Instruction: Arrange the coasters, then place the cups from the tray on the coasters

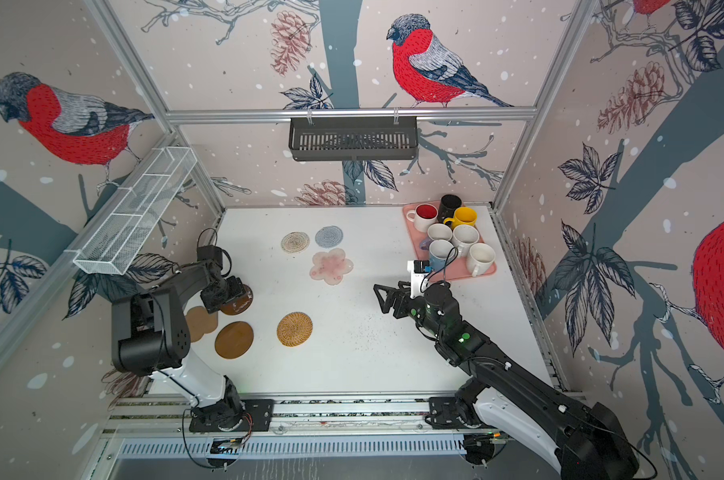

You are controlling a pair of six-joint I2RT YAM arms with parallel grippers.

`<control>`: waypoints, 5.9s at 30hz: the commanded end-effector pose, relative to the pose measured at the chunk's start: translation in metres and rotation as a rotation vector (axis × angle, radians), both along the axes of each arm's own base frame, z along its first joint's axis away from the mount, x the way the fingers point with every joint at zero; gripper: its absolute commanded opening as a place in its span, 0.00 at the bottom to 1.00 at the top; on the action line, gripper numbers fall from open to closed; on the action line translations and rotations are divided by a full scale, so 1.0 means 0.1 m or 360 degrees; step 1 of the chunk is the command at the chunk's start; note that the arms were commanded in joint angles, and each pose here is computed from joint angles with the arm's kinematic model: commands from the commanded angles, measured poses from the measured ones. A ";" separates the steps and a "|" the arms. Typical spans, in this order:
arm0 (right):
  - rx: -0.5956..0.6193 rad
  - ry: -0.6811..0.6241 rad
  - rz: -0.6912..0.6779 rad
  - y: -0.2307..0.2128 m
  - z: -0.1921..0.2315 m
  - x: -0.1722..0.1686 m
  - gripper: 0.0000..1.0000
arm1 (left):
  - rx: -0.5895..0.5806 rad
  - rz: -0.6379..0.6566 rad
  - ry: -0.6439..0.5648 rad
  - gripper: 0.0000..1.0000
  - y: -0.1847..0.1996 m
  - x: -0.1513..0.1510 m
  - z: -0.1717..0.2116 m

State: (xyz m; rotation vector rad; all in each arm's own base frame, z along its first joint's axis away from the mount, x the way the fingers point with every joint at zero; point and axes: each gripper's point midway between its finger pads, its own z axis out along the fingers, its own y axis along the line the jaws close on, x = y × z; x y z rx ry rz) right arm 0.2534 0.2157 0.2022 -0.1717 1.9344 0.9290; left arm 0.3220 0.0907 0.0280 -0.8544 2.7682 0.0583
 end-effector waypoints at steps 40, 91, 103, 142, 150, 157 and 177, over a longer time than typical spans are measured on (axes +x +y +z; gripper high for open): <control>0.0048 0.0035 0.0009 0.03 -0.04 0.06 0.95 | 0.0086 -0.0067 -0.0032 0.89 0.15 0.29 0.16; 0.0064 0.0054 0.0037 0.05 -0.05 0.06 0.95 | 0.0175 -0.0094 -0.0185 0.57 0.16 0.15 0.48; 0.0065 0.0048 0.0029 0.03 -0.04 0.06 0.95 | 0.0122 -0.0009 0.0002 0.23 0.20 -0.02 0.11; 0.0061 0.0067 0.0023 0.02 -0.08 0.08 0.95 | -0.0018 0.0024 -0.0016 0.05 0.16 -0.12 -0.07; 0.0064 0.0073 0.0025 0.02 -0.09 0.08 0.95 | -0.0073 -0.0003 -0.0079 0.05 0.06 0.00 0.01; 0.0044 0.0074 0.0014 0.01 -0.11 0.09 0.95 | -0.0131 -0.0048 -0.0089 0.05 -0.11 0.14 -0.07; 0.0047 0.0082 0.0006 -0.02 -0.12 0.10 0.95 | -0.0213 -0.0121 -0.0142 0.03 -0.61 0.58 -0.09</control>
